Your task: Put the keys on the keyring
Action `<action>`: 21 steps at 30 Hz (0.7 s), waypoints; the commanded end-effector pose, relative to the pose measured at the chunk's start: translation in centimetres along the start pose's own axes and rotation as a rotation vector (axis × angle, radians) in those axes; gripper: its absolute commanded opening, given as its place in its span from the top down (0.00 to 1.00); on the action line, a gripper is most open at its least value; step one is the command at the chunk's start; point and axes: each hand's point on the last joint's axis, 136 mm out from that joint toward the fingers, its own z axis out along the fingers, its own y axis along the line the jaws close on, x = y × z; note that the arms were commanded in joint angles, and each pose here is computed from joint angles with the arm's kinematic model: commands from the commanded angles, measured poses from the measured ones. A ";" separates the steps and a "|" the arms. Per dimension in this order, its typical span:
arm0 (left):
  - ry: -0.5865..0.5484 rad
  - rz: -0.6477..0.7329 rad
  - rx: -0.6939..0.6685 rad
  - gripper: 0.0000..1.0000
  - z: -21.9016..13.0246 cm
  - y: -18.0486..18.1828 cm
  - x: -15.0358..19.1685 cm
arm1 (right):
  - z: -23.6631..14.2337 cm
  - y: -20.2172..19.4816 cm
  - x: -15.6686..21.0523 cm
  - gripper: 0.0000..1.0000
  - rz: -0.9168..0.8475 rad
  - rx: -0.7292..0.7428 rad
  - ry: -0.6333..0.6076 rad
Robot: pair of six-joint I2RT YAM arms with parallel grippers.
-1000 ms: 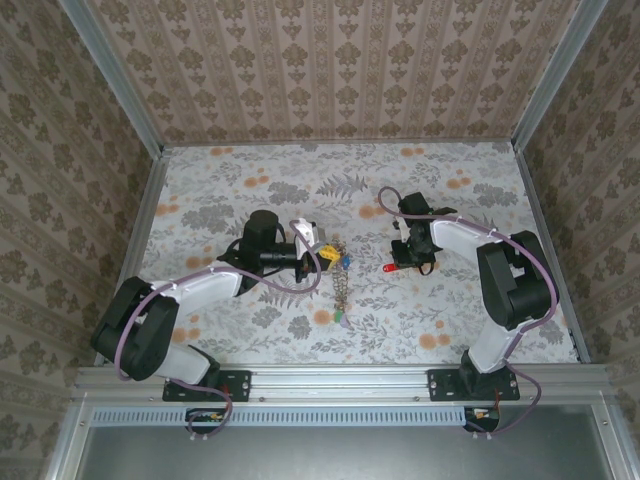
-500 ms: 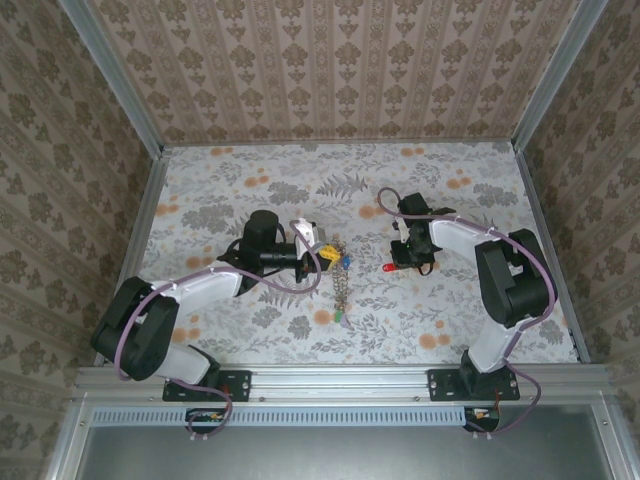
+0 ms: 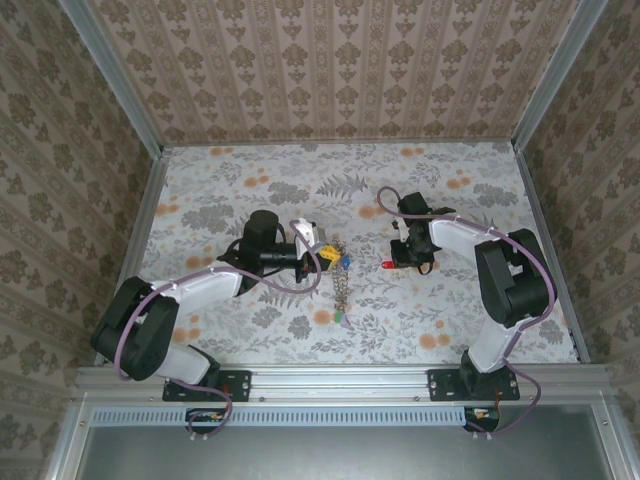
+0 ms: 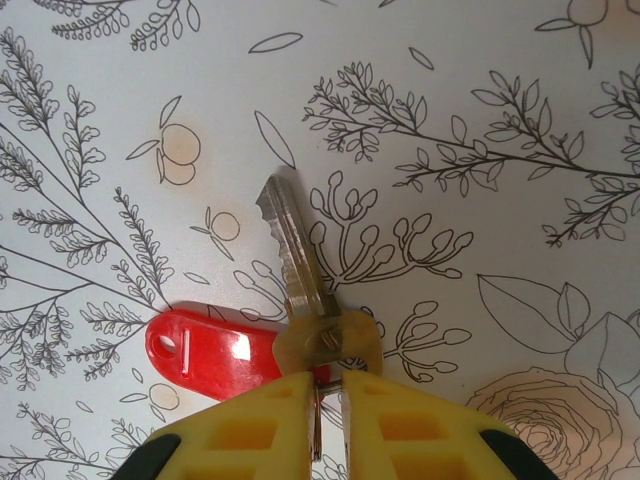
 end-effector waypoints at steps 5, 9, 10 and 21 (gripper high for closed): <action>-0.026 0.034 0.029 1.00 0.2 -0.4 -1.3 | -0.8 0.3 -0.6 0.83 0.003 -0.004 -0.030; -0.026 0.035 0.027 1.00 0.2 -0.4 -1.3 | -0.7 0.3 -0.5 0.84 0.004 -0.001 -0.026; -0.026 0.035 0.027 1.00 0.2 -0.4 -1.3 | -0.7 0.3 -0.5 0.85 0.004 -0.002 -0.026; -0.025 0.034 0.029 1.00 0.3 -0.4 -1.3 | -1.3 0.3 -0.6 0.83 0.005 -0.002 -0.035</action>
